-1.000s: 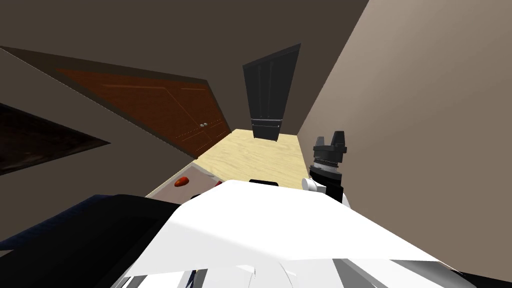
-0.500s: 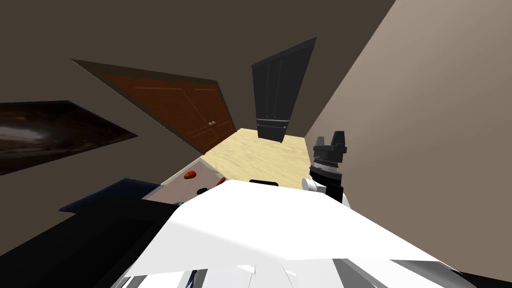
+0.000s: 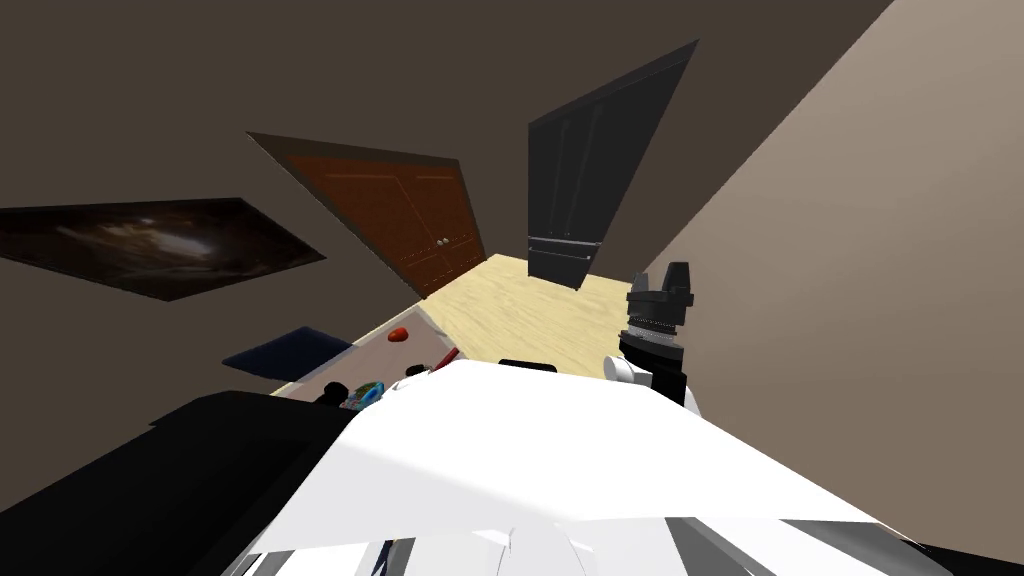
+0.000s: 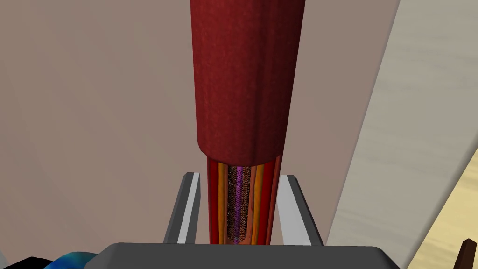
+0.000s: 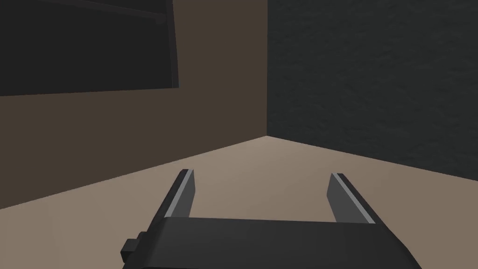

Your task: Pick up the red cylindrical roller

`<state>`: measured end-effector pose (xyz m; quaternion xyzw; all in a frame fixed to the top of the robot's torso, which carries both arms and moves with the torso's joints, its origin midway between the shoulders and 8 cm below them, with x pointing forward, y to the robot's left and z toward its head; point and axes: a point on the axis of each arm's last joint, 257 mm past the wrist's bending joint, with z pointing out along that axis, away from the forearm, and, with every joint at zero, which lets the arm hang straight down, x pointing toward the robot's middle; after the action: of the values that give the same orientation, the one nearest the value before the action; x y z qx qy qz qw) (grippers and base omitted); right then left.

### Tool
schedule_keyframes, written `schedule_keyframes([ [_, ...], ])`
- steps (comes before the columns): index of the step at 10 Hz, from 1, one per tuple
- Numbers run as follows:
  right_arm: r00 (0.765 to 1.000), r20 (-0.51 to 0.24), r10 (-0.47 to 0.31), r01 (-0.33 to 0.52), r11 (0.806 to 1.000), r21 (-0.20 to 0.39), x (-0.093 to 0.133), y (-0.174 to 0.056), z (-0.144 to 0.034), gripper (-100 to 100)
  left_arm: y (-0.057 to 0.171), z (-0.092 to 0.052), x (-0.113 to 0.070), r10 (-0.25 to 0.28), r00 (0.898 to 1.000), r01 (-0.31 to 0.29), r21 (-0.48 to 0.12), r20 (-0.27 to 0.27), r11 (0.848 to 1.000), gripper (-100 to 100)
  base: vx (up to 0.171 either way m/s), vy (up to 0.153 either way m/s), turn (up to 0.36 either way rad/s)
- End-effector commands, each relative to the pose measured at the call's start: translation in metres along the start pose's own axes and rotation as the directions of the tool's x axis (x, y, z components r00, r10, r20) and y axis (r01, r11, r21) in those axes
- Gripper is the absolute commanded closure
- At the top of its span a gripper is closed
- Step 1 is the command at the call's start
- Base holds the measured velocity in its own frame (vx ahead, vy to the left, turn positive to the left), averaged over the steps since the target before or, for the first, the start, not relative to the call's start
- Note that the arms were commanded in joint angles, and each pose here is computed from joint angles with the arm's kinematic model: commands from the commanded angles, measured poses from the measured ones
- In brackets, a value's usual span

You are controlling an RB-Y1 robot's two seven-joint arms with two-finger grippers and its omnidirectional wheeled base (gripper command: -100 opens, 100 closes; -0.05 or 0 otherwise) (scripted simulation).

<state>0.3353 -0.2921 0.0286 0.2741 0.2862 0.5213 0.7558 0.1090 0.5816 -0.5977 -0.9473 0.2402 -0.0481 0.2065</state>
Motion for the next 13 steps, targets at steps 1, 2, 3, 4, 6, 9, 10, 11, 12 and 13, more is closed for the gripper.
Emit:
schedule_keyframes([
  [1,1.000,0.000,0.000,0.000,1.000,0.000,0.000,0.000,0.000,0,0.000,0.001,0.015,0.039,0.999,-0.039,0.001,-0.017,0.999,100,0.067,0.008,0.287],
  [2,1.000,0.000,0.000,0.000,1.000,0.000,0.000,0.000,0.000,0,-0.004,-0.001,0.042,0.100,0.994,-0.100,0.006,-0.045,0.995,100,0.074,0.005,0.395],
  [3,1.000,0.000,0.000,0.000,1.000,0.000,0.000,0.000,0.000,0,-0.004,-0.001,0.042,0.100,0.994,-0.100,0.006,-0.045,0.995,100,0.061,-0.002,0.269],
  [4,1.000,0.000,0.000,0.000,1.000,0.000,0.000,0.000,0.000,0,-0.007,-0.004,0.068,0.161,0.984,-0.160,0.016,-0.071,0.987,100,0.070,0.005,0.424],
  [6,1.000,0.000,0.000,0.000,1.000,0.000,0.000,0.000,0.000,0,-0.011,-0.008,0.094,0.220,0.971,-0.218,0.030,-0.094,0.976,100,0.063,0.000,0.375],
  [9,1.000,0.000,0.000,0.000,1.000,0.000,0.000,0.000,0.000,0,-0.014,-0.013,0.118,0.277,0.954,-0.273,0.047,-0.111,0.961,100,0.065,-0.008,0.284],
  [10,1.000,0.000,0.000,0.000,1.000,0.000,0.000,0.000,0.000,0,-0.017,-0.018,0.139,0.332,0.936,-0.326,0.063,-0.121,0.943,100,0.068,-0.017,0.352],
  [11,1.000,0.000,0.000,0.000,1.000,0.000,0.000,0.000,0.000,0,-0.019,-0.020,0.144,0.333,0.934,-0.326,0.072,-0.130,0.942,100,0.062,-0.015,0.303],
  [12,1.000,0.000,0.000,0.000,1.000,0.000,0.000,0.000,0.000,0,-0.019,-0.018,0.140,0.325,0.938,-0.319,0.064,-0.124,0.946,100,0.024,-0.009,0.044],
  [13,1.000,0.000,0.000,0.000,1.000,0.000,0.000,0.000,0.000,0,-0.019,-0.018,0.141,0.327,0.937,-0.321,0.065,-0.124,0.945,0,0.006,-0.002,-0.007],
])
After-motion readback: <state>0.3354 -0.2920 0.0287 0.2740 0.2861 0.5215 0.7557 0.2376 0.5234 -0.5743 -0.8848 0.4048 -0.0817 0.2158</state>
